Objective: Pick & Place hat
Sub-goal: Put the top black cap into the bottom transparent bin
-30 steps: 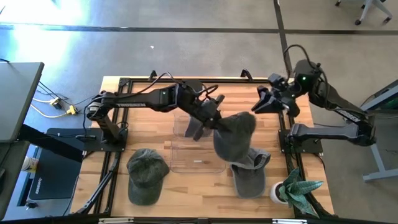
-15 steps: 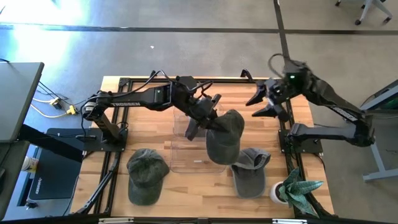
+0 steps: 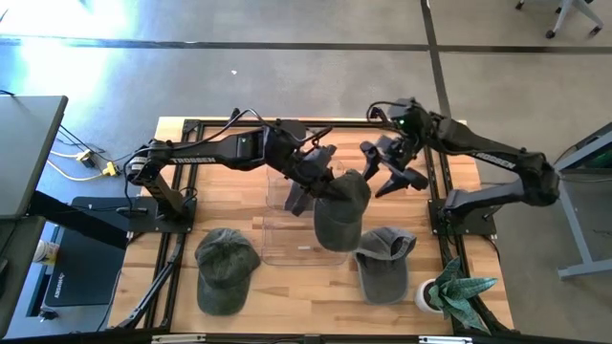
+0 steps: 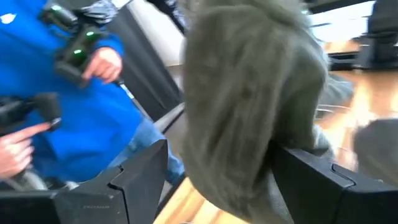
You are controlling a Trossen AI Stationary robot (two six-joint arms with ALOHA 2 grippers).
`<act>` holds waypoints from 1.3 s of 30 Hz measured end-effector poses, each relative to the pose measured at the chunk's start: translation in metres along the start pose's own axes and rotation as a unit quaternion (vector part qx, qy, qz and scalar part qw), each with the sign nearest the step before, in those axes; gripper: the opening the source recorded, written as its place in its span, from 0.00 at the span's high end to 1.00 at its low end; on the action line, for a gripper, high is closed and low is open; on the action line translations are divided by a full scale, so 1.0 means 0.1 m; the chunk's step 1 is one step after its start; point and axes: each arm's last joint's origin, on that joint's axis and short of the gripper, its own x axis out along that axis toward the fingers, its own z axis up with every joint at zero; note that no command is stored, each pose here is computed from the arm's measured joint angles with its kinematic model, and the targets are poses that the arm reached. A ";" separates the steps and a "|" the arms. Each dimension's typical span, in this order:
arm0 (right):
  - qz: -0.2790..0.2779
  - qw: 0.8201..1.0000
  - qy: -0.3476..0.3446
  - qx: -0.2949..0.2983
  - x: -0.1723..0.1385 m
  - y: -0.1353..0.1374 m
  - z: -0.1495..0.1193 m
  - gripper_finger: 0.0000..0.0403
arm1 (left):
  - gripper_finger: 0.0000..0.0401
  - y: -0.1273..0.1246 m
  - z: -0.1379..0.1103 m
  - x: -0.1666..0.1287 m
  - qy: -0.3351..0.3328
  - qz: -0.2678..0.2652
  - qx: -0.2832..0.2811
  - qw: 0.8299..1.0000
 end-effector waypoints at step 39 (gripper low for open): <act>-0.014 0.998 -0.027 -0.048 0.21 -0.13 0.15 0.26 | 0.99 -0.13 0.03 -0.04 0.006 -0.100 -0.036 0.994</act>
